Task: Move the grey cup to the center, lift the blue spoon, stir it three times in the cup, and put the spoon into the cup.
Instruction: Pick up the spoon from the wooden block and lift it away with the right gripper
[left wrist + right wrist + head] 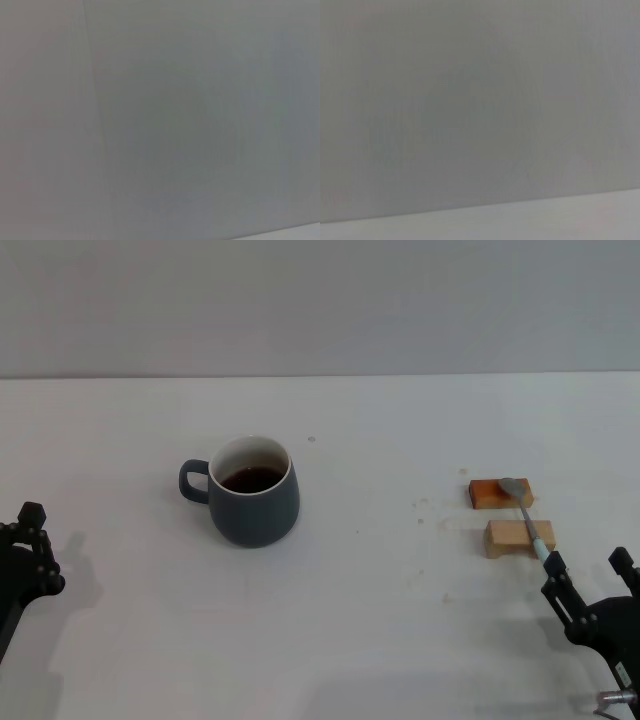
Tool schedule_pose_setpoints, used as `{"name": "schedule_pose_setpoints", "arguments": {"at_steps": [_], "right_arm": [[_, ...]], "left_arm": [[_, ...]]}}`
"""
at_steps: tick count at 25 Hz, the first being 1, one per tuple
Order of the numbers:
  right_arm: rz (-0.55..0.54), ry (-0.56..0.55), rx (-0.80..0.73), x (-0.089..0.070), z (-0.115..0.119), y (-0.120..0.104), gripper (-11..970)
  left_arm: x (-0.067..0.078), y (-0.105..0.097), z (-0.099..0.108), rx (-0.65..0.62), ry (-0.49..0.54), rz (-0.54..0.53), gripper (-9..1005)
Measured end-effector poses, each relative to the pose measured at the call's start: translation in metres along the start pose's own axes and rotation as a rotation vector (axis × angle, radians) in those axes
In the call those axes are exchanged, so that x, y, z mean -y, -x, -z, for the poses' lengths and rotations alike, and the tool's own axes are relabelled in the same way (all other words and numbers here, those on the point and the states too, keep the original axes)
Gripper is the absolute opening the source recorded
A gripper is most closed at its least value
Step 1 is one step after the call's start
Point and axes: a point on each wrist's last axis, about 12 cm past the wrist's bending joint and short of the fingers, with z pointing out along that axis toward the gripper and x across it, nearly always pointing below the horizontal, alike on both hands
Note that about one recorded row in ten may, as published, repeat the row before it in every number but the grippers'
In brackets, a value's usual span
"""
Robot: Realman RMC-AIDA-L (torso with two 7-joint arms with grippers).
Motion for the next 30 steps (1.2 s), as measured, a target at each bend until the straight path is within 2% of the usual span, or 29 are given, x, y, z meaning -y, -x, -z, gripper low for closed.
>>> {"name": "schedule_pose_setpoints", "arguments": {"at_steps": [30], "right_arm": [[0.007, 0.030, -0.078, -0.003, -0.014, -0.006, 790]], "left_arm": [[0.000, 0.000, 0.001, -0.003, -0.003, 0.002, -2]]}}
